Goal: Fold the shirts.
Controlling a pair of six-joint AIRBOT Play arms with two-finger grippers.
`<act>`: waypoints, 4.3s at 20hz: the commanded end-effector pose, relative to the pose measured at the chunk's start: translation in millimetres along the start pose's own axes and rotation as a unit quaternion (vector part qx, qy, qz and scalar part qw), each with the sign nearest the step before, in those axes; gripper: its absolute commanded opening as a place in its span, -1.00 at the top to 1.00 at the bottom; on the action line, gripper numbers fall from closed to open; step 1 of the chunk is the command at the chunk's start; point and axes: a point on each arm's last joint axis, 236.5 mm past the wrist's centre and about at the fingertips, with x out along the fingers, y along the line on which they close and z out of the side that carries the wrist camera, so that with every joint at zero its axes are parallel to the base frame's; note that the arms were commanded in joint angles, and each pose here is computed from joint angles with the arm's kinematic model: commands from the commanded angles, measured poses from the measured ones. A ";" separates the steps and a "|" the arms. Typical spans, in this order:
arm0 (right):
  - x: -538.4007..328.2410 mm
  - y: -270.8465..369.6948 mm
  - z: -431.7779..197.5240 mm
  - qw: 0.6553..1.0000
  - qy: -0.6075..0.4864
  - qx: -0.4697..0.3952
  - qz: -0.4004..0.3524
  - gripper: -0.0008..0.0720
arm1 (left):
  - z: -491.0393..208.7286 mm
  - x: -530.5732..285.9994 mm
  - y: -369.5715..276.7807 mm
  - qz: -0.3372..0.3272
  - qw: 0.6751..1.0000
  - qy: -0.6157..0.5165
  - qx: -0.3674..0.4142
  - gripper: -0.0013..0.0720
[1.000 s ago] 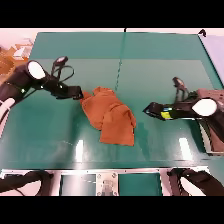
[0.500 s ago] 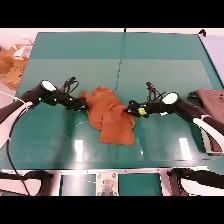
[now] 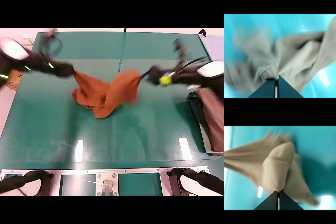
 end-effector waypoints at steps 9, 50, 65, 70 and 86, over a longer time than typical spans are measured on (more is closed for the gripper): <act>-266.7 221.3 18.8 0.918 -0.295 -0.263 0.041 0.95 | 156.9 -399.8 -162.5 0.043 0.858 -0.489 0.150 0.91; 24.7 -315.2 -14.5 0.952 0.102 0.175 -0.230 0.94 | -266.2 31.0 31.8 0.017 0.884 0.340 -0.320 -0.57; 10.3 -286.3 -29.2 0.946 0.144 0.176 -0.231 0.95 | -275.4 121.9 78.5 0.033 0.909 0.108 -0.402 0.91; -18.1 -253.6 -128.2 0.914 0.204 0.247 -0.248 0.95 | -167.0 76.8 184.6 0.096 0.944 0.025 -0.315 0.91; -19.6 -180.0 -165.0 0.942 0.163 0.165 -0.243 -0.52 | -68.4 51.6 187.1 -0.068 0.950 0.098 -0.290 0.91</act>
